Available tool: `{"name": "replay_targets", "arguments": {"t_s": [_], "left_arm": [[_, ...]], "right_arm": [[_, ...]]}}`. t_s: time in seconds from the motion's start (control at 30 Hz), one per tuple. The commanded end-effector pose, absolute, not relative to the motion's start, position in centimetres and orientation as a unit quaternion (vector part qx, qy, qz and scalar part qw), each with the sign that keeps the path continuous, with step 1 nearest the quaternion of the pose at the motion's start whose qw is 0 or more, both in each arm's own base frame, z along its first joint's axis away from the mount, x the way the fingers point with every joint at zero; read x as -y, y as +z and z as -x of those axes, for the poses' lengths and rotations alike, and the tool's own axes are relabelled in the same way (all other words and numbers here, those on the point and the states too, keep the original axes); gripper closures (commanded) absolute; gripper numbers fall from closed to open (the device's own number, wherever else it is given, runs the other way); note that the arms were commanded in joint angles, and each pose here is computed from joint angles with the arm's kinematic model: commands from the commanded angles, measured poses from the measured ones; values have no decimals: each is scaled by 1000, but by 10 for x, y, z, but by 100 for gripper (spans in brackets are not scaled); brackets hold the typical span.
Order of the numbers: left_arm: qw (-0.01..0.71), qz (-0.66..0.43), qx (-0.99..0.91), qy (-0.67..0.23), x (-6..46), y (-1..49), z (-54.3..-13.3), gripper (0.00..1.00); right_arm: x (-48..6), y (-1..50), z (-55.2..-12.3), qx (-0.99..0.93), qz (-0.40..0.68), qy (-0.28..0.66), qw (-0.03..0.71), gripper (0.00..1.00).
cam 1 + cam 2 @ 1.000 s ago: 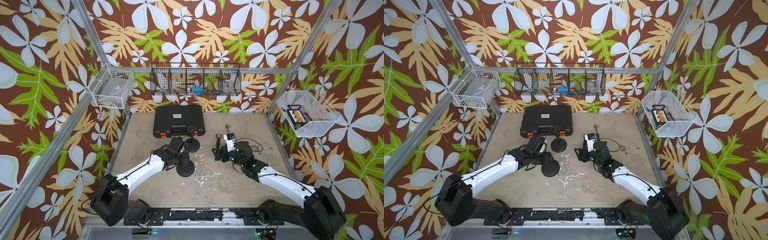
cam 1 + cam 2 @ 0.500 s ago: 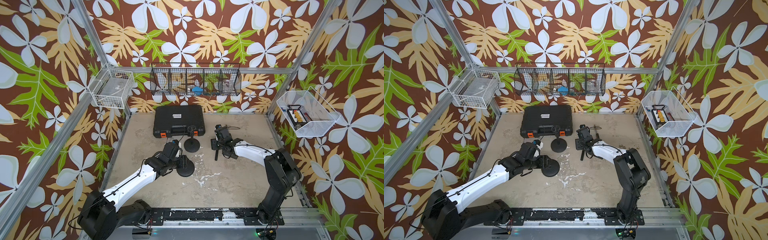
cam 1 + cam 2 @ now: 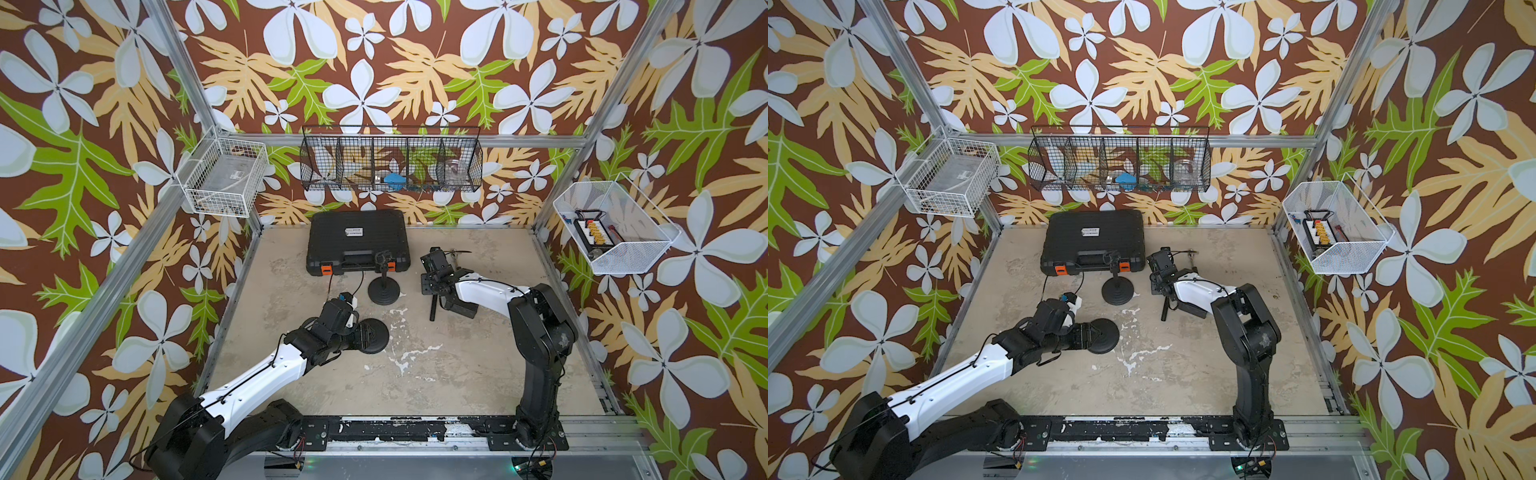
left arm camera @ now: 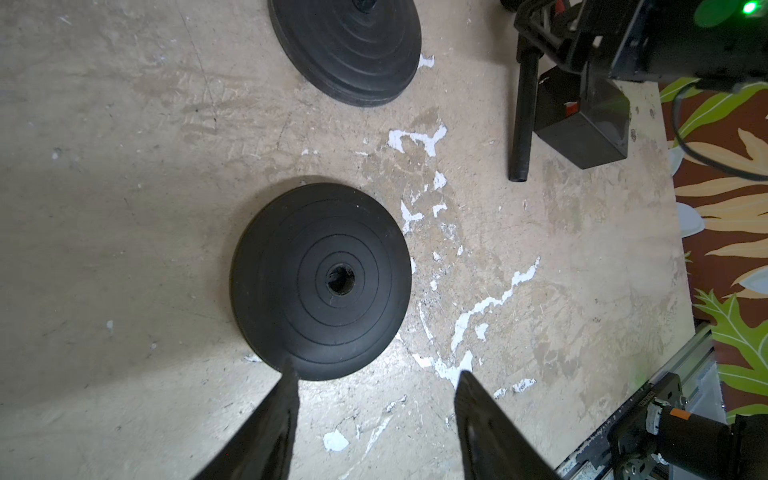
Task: Assemble a microphone stand
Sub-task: Pick up the microphone stand pole from the center of the board.
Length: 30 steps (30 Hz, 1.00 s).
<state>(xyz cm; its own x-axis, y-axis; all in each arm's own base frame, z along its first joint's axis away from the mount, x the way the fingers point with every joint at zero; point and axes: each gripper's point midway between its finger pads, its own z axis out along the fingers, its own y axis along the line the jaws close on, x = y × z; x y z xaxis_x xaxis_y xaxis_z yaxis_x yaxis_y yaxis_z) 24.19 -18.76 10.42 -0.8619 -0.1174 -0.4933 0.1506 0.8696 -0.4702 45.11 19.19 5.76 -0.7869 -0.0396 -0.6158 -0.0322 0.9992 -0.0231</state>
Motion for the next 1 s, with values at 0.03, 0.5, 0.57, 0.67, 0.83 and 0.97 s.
{"name": "replay_targets", "arguments": {"t_s": [0.03,0.5,0.57,0.67,0.83,0.97], "left_arm": [[272,-5,-925,-265,189,110,-244,38],[267,-4,-928,-260,190,105,-246,37],[271,-4,-926,-262,191,107,-247,37],[278,-8,-923,-267,194,117,-251,37],[297,-25,-911,-284,203,142,-258,38],[341,-38,-894,-288,204,170,-267,39]], "right_arm": [[-184,54,-454,-946,2,-20,323,48],[-185,42,-460,-949,-6,-3,317,67],[-186,51,-461,-945,-4,5,327,76],[-191,65,-461,-940,-2,25,339,91],[-193,105,-445,-922,-7,63,382,99],[-195,159,-412,-890,8,114,442,100]]}}
